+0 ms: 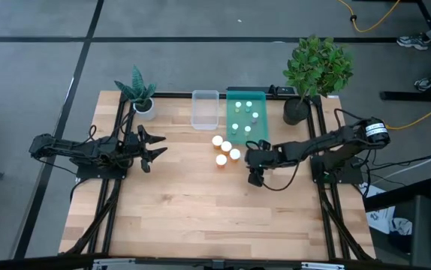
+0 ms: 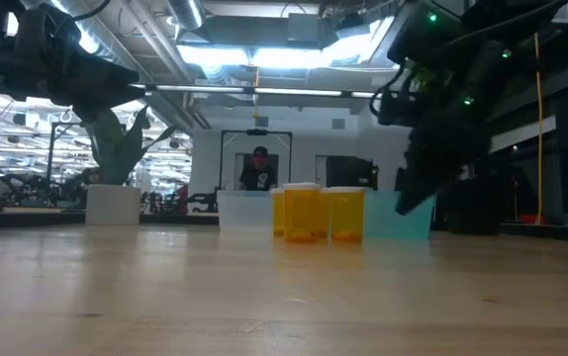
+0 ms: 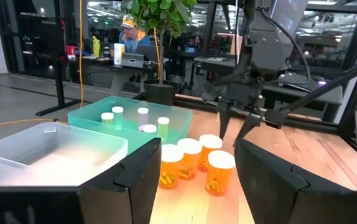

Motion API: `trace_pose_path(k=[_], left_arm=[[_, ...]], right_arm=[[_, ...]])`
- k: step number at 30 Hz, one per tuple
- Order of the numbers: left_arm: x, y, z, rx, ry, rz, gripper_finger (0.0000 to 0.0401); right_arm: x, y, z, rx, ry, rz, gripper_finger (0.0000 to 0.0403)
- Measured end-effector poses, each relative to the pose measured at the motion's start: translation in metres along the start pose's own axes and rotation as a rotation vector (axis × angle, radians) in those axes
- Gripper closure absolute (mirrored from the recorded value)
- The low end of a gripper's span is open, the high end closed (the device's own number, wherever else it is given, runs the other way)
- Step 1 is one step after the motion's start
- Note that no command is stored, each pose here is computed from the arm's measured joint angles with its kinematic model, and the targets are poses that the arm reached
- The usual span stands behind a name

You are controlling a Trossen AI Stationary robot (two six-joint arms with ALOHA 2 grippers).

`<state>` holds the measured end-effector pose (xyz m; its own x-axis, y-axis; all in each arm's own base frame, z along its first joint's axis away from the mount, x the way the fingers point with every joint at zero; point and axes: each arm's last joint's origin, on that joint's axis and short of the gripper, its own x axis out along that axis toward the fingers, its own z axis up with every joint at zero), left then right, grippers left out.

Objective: Pick and place medicine bottles into bin by pill shape (circle, oval)
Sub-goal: Move the orange capsule bottles to the center of the table

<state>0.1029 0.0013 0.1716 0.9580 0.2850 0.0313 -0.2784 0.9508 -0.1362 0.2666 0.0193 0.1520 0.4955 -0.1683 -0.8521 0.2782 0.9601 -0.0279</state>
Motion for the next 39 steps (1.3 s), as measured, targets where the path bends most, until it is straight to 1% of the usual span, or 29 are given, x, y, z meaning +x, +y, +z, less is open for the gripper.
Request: trace_pose_path(k=[5,13,19,24,27,31,33,37,39], left_arm=[[0.000,0.000,-0.002,0.003,0.018,0.002,0.0206],[0.000,0.001,-0.005,-0.011,0.048,0.006,0.0206],[0.000,0.000,-0.004,-0.014,0.037,0.005,0.0206],[0.000,0.000,0.003,-0.001,-0.026,-0.003,0.0206],[0.000,-0.001,0.003,-0.001,-0.027,-0.011,0.0206],[0.000,-0.001,0.003,-0.004,-0.024,-0.025,0.0206],[0.000,-0.001,0.003,-0.007,-0.031,-0.029,0.0206],[0.000,-0.002,0.007,-0.023,-0.067,-0.034,0.0206],[0.000,-0.002,0.007,-0.022,-0.064,-0.034,0.0206]], right_arm=[[-0.001,0.004,-0.008,0.040,0.063,-0.008,0.0249],[-0.002,0.005,-0.008,0.040,0.054,-0.005,0.0249],[-0.002,0.006,-0.004,0.052,0.022,0.004,0.0249],[0.000,-0.001,0.000,0.092,-0.023,-0.068,0.0249],[0.006,-0.007,0.002,0.082,-0.020,-0.077,0.0249],[0.025,-0.010,0.006,0.032,-0.026,-0.035,0.0249],[0.036,-0.011,0.008,0.010,-0.053,-0.025,0.0249],[0.050,-0.014,0.019,-0.015,-0.114,-0.094,0.0249],[0.054,-0.014,0.028,-0.035,-0.128,-0.098,0.0249]])
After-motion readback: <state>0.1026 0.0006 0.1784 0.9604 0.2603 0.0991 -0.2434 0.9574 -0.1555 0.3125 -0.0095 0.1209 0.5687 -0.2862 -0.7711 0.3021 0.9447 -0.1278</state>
